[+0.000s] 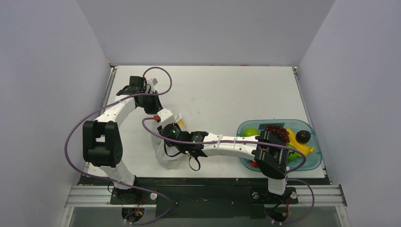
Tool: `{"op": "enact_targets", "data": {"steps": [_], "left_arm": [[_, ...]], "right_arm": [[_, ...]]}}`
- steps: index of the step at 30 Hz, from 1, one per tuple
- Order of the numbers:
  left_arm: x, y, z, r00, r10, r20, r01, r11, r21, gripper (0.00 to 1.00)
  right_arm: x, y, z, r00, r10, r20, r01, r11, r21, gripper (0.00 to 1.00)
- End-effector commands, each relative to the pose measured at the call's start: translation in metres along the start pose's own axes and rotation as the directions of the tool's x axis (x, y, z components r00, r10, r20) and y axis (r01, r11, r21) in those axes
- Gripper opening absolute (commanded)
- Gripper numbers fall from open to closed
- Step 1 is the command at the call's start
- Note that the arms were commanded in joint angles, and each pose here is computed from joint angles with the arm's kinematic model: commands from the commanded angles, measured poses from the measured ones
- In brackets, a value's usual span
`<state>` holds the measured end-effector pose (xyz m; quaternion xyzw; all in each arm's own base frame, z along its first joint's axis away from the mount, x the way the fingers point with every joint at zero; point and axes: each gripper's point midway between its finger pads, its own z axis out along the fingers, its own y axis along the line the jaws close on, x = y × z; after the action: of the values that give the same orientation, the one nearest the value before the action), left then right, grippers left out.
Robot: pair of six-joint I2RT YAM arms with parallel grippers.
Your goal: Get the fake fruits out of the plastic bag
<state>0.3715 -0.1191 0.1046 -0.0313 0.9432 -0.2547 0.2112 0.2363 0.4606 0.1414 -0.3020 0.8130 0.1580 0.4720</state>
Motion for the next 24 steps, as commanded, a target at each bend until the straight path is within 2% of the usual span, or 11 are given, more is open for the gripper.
{"op": "enact_targets", "data": {"steps": [1,3,6,11,15,19,24], "left_arm": [[-0.024,-0.004,-0.014,0.996,0.034,0.082,-0.033,0.999,-0.009,0.0],[-0.026,-0.002,-0.017,0.995,0.028,0.093,-0.028,1.0,-0.011,0.0],[-0.032,0.001,-0.024,0.993,0.014,0.118,-0.014,1.0,-0.003,0.0],[-0.047,0.019,-0.045,0.981,-0.054,0.187,0.052,0.999,0.014,0.0],[-0.055,0.035,-0.058,0.966,-0.111,0.233,0.108,0.994,0.028,0.0],[-0.058,0.039,-0.061,0.961,-0.135,0.243,0.129,0.991,0.041,0.0],[-0.058,0.037,-0.059,0.961,-0.147,0.235,0.135,0.989,0.063,0.0]], "right_arm": [[-0.003,-0.001,-0.002,1.0,0.01,0.024,-0.01,1.0,-0.005,0.22],[-0.002,-0.008,-0.004,1.0,0.008,0.026,-0.008,1.0,0.018,0.11],[0.005,-0.021,-0.009,1.0,0.008,0.021,-0.008,0.999,0.045,0.0],[0.019,-0.039,-0.025,1.0,0.013,0.021,-0.014,0.998,0.058,0.0],[0.042,-0.069,-0.04,1.0,0.025,0.019,-0.027,0.99,0.135,0.0],[0.076,-0.103,-0.051,0.996,0.084,-0.013,-0.08,0.978,0.191,0.0],[0.085,-0.114,-0.062,0.992,0.123,0.001,-0.121,0.976,0.18,0.0]]}}
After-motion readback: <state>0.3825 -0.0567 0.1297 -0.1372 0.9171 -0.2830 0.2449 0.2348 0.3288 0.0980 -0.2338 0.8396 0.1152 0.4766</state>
